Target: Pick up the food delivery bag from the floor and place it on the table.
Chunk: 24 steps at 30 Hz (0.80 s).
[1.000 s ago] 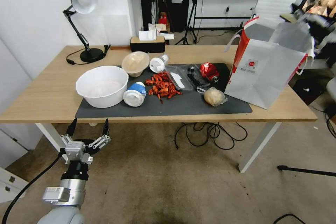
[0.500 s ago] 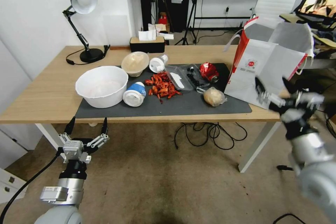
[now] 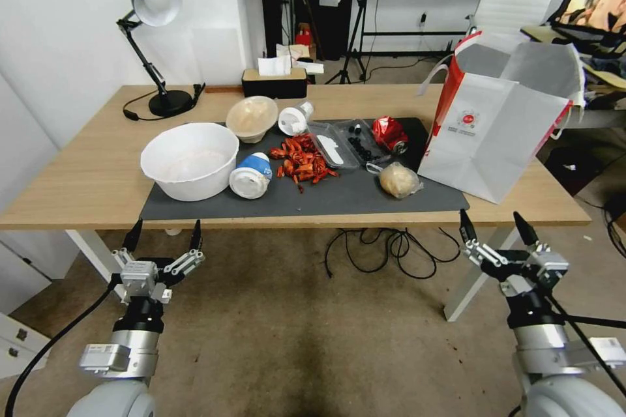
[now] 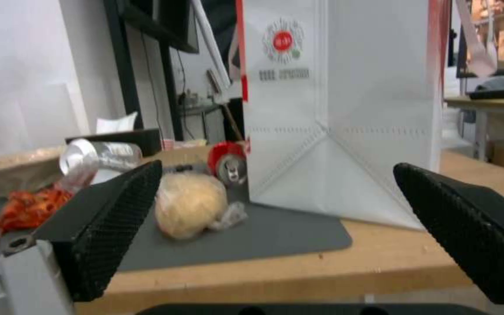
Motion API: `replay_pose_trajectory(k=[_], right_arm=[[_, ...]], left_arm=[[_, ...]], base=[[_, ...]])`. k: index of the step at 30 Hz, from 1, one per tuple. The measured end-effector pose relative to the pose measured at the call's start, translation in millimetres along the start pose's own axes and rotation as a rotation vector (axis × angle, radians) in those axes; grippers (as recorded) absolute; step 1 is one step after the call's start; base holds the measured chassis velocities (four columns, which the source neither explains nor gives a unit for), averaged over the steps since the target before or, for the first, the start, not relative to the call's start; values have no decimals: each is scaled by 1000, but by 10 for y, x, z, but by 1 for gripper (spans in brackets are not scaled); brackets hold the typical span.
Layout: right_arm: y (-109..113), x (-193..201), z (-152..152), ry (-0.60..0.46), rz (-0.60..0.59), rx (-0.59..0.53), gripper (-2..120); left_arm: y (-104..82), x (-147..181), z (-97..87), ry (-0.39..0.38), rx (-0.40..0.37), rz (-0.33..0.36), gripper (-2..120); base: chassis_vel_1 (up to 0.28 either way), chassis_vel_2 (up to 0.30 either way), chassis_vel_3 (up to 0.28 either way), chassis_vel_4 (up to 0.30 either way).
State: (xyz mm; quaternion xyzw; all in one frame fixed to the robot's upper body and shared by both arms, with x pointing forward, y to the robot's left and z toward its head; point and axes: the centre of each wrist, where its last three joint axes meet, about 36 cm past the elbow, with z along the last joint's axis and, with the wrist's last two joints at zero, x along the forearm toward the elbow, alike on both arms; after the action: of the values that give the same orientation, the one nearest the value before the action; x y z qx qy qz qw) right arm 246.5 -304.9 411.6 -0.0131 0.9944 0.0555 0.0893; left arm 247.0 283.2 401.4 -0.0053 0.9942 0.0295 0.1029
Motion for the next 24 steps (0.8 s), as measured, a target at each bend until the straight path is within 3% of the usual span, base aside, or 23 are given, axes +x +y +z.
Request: replay_pose_trajectory(k=[16, 24], right_arm=[[-61, 78, 240, 118, 17, -22, 100], [-68, 44, 252, 115, -15, -45, 100]], left_arm=[[25, 67, 54, 69, -31, -22, 100], [31, 100, 96, 86, -28, -26, 100]], base=[[0, 0, 0, 0], [0, 0, 0, 0]])
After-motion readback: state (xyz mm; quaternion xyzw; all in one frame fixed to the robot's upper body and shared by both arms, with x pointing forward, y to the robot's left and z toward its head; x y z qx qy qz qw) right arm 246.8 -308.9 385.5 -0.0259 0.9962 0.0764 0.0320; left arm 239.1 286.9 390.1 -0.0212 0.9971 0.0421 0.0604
